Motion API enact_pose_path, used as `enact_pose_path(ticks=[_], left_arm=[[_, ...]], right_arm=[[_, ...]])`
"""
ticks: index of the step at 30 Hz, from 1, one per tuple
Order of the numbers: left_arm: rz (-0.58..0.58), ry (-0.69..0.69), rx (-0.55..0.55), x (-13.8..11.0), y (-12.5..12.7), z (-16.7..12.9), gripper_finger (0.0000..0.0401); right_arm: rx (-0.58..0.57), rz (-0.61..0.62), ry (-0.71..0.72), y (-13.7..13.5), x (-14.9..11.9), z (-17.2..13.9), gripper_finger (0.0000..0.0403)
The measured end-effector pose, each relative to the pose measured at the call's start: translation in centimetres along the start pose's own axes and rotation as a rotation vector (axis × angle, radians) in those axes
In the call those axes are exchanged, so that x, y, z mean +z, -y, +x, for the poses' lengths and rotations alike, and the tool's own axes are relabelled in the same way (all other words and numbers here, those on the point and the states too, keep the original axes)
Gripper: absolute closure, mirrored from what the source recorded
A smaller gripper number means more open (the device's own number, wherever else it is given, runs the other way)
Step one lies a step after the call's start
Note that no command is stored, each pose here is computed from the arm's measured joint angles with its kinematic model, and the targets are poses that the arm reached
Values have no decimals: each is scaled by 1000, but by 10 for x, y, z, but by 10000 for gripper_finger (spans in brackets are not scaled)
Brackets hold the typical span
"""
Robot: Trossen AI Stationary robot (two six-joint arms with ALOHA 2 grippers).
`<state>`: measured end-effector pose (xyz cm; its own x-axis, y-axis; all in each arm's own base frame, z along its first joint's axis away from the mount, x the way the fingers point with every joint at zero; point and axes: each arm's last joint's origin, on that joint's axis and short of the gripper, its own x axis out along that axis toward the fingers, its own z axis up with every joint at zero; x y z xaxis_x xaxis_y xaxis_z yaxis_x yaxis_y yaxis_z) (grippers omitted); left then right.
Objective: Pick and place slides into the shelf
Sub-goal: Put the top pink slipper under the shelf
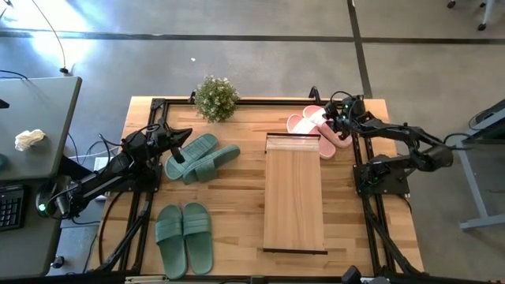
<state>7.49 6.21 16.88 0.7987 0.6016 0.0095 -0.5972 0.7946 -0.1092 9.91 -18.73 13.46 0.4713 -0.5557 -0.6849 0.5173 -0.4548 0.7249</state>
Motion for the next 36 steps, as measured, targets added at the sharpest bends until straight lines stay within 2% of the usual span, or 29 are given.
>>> enact_pose_path(ticks=[5, 12, 14, 21, 27, 36], left_arm=[[0, 0, 0, 0, 0, 0, 396], [-5, 0, 0, 0, 0, 0, 396], [-18, 0, 0, 0, 0, 0, 396], [-80, -2, -27, 0, 1, 0, 396], [-78, 16, -85, 2, 3, 0, 396], [-62, 130, -118, 14, 4, -1, 396]], right_arm=[[34, -36, 2, -4, -3, 6, 263], [46, -55, 12, -5, -4, 7, 375], [47, -66, 10, -5, -4, 7, 395], [81, -168, 48, -14, -13, -3, 399], [171, -201, 195, -27, -15, -26, 401], [423, -244, 389, -47, -14, -81, 402]])
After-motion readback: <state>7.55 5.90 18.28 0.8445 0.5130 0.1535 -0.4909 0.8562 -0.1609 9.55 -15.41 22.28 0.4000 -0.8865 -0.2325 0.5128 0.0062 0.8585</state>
